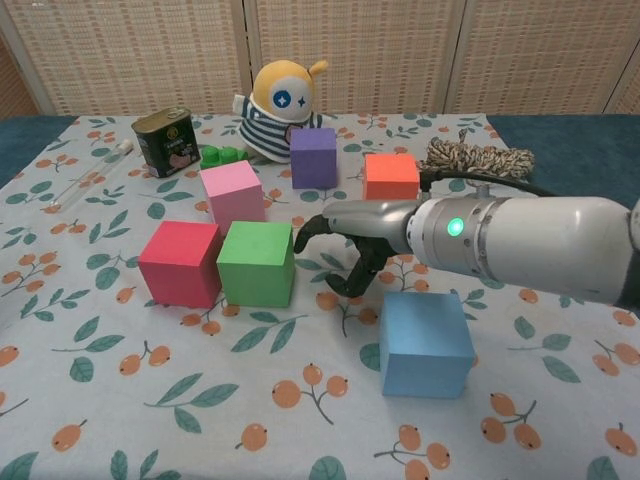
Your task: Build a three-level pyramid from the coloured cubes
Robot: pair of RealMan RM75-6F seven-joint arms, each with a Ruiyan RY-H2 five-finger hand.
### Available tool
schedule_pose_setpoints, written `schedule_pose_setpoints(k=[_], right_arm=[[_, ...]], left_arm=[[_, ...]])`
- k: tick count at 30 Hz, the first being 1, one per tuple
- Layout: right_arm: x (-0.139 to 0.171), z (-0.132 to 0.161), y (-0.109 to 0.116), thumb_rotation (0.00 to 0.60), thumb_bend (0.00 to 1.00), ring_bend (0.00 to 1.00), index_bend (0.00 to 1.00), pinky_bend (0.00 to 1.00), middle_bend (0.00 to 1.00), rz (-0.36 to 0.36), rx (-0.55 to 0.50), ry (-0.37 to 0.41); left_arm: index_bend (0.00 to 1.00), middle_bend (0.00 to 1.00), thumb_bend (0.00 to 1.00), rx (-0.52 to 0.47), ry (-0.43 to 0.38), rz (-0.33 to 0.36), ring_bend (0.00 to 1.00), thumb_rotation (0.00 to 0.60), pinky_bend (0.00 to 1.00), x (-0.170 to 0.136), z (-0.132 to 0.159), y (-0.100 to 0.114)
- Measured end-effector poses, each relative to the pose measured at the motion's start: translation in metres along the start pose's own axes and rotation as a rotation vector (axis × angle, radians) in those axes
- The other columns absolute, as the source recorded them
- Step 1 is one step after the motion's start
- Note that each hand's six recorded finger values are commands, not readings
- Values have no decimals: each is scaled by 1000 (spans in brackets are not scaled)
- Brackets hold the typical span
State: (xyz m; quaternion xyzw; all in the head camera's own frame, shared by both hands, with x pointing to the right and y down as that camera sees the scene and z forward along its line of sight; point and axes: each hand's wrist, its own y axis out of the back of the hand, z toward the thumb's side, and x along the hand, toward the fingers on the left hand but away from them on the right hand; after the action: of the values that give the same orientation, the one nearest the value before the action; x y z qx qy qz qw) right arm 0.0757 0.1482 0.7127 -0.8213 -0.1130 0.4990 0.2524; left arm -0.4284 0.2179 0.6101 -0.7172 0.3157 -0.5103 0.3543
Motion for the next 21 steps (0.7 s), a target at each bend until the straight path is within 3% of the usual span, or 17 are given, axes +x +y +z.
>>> schedule_pose_setpoints(k=[21], right_arm=[[-2,17,-4,600,511,0,176,104,3,11,-4,26]], left_arm=[[0,0,351,-4,-5,0,0,600,74,-1,0,0]])
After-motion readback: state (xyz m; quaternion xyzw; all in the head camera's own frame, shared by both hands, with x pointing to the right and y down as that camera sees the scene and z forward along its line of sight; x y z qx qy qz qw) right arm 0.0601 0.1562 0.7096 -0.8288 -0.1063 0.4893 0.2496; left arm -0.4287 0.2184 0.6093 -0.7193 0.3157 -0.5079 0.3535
